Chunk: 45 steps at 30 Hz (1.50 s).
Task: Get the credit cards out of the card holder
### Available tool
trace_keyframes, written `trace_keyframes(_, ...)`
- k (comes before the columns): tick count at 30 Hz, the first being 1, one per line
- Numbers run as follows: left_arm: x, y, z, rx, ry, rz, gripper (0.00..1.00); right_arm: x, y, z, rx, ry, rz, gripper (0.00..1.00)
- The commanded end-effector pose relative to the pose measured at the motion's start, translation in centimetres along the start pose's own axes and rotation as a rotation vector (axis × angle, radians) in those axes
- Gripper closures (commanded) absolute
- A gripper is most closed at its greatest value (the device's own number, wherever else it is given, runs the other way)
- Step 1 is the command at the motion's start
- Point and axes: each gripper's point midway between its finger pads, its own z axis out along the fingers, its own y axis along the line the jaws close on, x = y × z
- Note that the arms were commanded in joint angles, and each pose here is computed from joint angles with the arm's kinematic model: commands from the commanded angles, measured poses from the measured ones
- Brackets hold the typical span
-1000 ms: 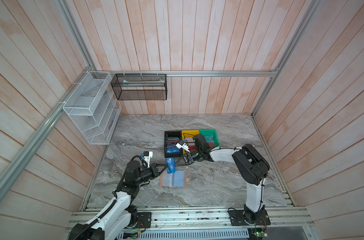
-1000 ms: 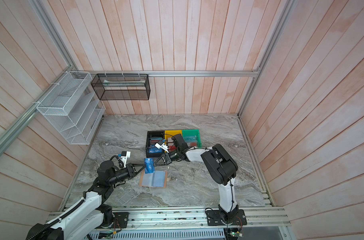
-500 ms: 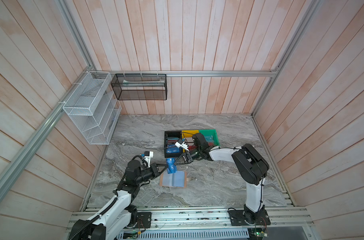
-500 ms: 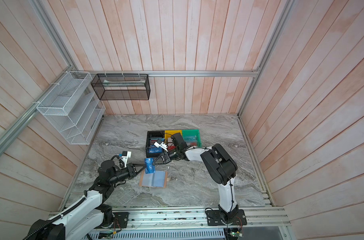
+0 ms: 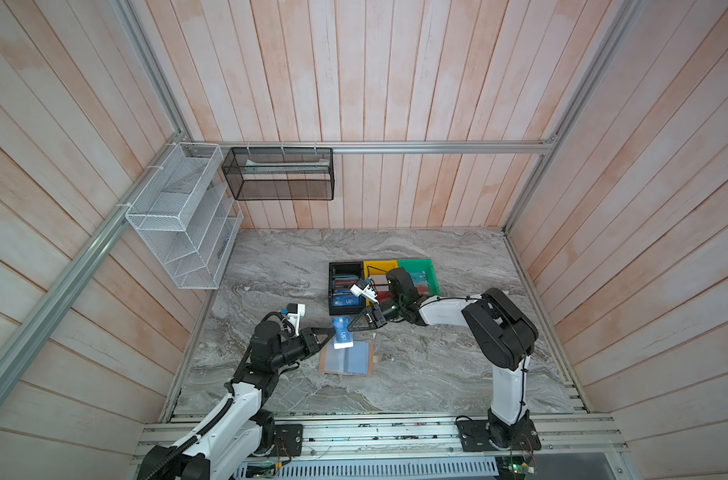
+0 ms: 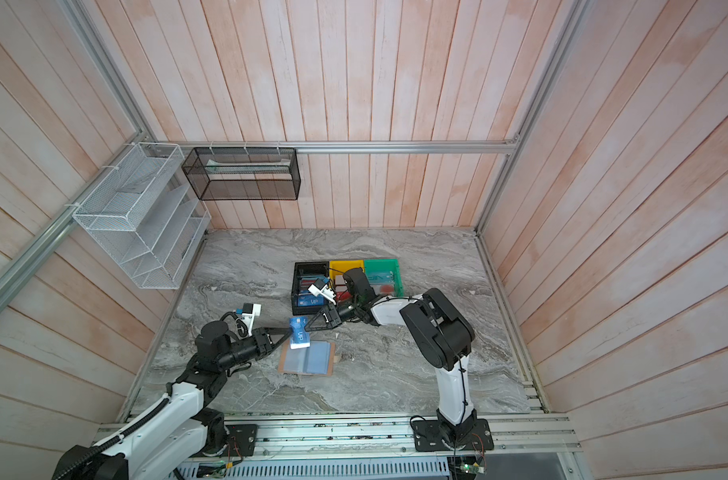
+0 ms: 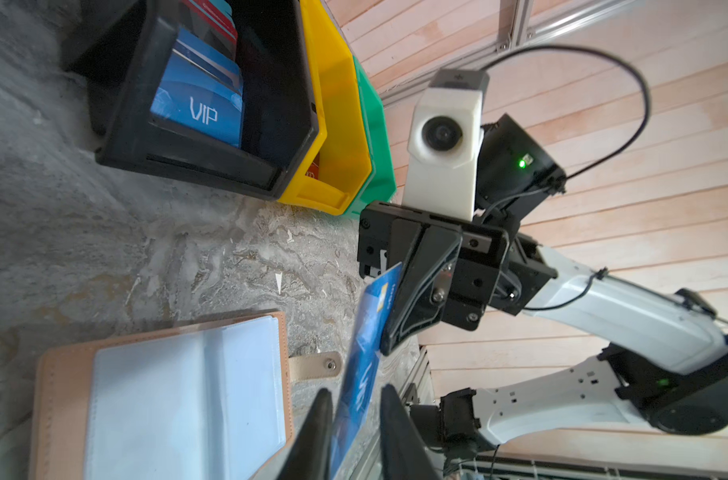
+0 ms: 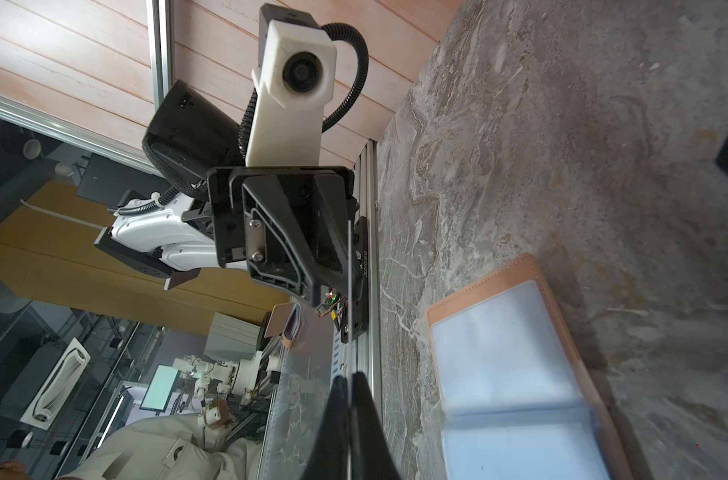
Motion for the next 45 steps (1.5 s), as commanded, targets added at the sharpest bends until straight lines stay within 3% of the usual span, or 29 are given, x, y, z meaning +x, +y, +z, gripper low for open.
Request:
trace_keyframes(1,-0.8,-0.6,-0.3,-0.013,-0.03,0.035,0.68,-1.3,2.2,-0.5,-0.017,-0.041,-0.058,1.0)
trace_keyframes(9,-0.8,-0.6,-0.6,-0.018,-0.042,0.036,0.67,-3.4,4.2,-1.8,-0.002,-0.122,-0.092,1.0)
trace_keyframes(16,-0.5,-0.4,-0.4,-0.02,-0.02,0.028,0.67,-4.4,5.0,-2.7,0.015,0.032,-0.147,1.0)
trace_keyframes(21,-0.4,-0.2,-0.4,-0.026,-0.018,0.024,0.67,-5.9,3.8,-4.0,0.168,0.137,-0.174,1.0)
trace_keyframes(33,-0.1,0.8,0.0,-0.053,0.013,0.007,0.67,-11.6,2.3,-6.0,0.507,0.201,-0.294,1.0)
trace_keyframes(38,0.1,1.5,0.2,-0.075,0.027,-0.004,0.67,-13.1,1.5,-7.9,0.69,0.231,-0.415,1.0)
trace_keyframes(45,0.2,2.2,0.8,-0.087,0.05,-0.023,0.67,-13.2,2.3,-8.3,0.797,0.303,-0.57,1.0)
